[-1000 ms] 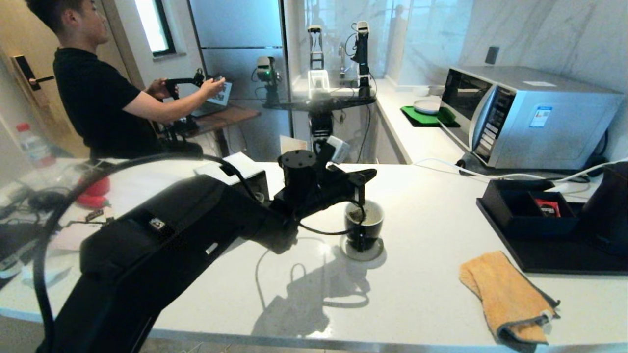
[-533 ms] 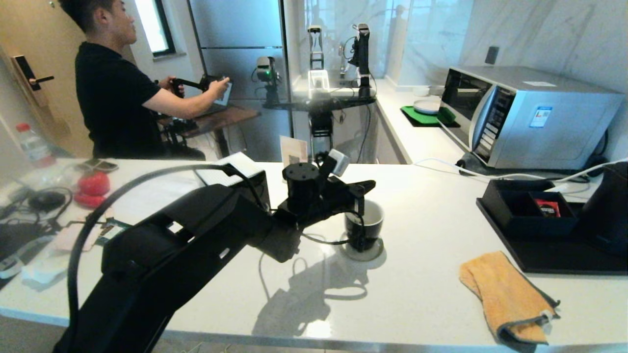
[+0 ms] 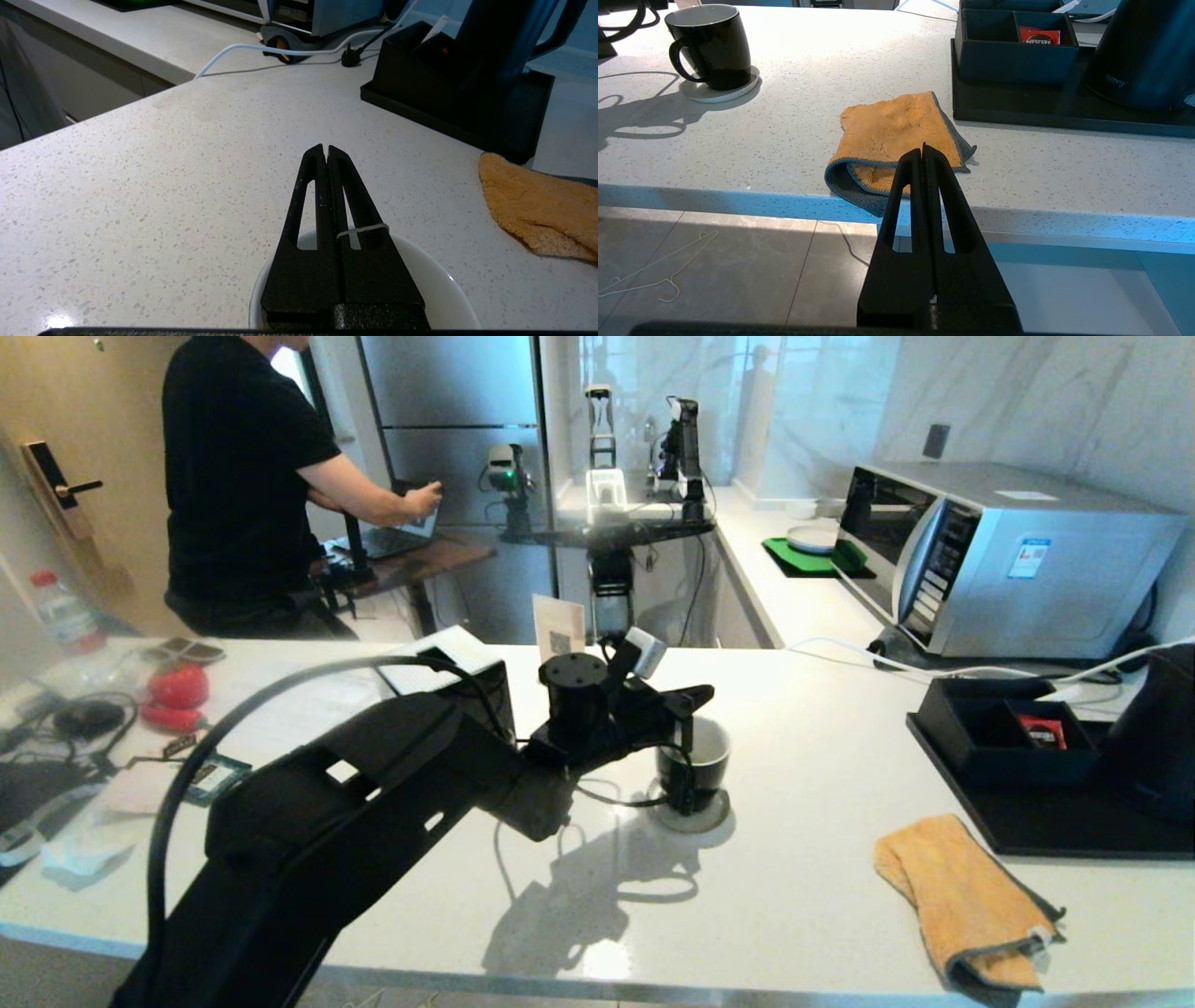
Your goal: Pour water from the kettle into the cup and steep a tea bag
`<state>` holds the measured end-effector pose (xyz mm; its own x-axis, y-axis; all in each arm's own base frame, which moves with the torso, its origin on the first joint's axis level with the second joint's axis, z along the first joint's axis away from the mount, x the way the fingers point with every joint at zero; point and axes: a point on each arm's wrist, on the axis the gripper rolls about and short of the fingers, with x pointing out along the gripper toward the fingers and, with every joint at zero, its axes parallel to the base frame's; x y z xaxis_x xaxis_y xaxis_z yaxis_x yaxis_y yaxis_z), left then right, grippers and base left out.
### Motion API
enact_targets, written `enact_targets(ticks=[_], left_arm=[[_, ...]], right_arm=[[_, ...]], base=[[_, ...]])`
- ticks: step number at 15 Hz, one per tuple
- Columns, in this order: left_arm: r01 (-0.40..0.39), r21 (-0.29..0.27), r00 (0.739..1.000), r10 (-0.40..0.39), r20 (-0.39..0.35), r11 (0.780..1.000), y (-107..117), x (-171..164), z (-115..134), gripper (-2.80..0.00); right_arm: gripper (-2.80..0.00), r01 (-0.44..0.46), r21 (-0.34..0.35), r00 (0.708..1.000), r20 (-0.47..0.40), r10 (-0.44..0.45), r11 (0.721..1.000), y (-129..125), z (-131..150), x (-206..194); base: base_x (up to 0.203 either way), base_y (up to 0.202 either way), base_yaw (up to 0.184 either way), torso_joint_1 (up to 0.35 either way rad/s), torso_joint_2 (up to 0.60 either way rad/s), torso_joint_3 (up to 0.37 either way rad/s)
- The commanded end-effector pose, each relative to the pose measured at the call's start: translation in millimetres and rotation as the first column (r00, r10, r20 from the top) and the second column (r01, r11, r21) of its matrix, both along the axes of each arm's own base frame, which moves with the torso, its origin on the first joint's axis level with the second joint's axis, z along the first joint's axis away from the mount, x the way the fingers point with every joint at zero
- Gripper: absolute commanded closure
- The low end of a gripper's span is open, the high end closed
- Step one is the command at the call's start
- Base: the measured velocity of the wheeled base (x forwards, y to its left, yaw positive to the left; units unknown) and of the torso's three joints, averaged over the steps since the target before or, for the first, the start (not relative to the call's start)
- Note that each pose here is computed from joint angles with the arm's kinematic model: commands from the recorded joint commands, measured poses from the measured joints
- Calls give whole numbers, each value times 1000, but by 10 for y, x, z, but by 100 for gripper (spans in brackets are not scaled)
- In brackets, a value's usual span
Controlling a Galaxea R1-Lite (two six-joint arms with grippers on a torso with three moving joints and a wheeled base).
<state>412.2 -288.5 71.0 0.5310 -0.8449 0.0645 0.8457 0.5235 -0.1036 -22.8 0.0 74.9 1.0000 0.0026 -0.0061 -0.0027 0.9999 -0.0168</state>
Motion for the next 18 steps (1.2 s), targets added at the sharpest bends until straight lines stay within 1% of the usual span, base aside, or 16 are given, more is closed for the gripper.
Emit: enact_targets(ticks=[1,11,15,18], left_arm=[[-2,-16,1000,2,23,1000,32,-1,129,0],[1,-83,992,9,124,997,122,-112,940,0],[3,-84,992,8,125,996,122,-125,967,0],[3,-74,994,5,110,997,102,-107,867,0]], right_arm=[[0,-1,-1,1000,-2,1,1000,0,0,1],[0,-1,0,1000,0,1,1000,0,0,0],[0,-1,0,1000,0,1,1000,0,0,0],[0,-1,0,1000,0,1,1000,0,0,0]], base=[[0,0,0,0,0,0],[0,0,0,0,0,0],[0,0,0,0,0,0],[0,0,0,0,0,0]])
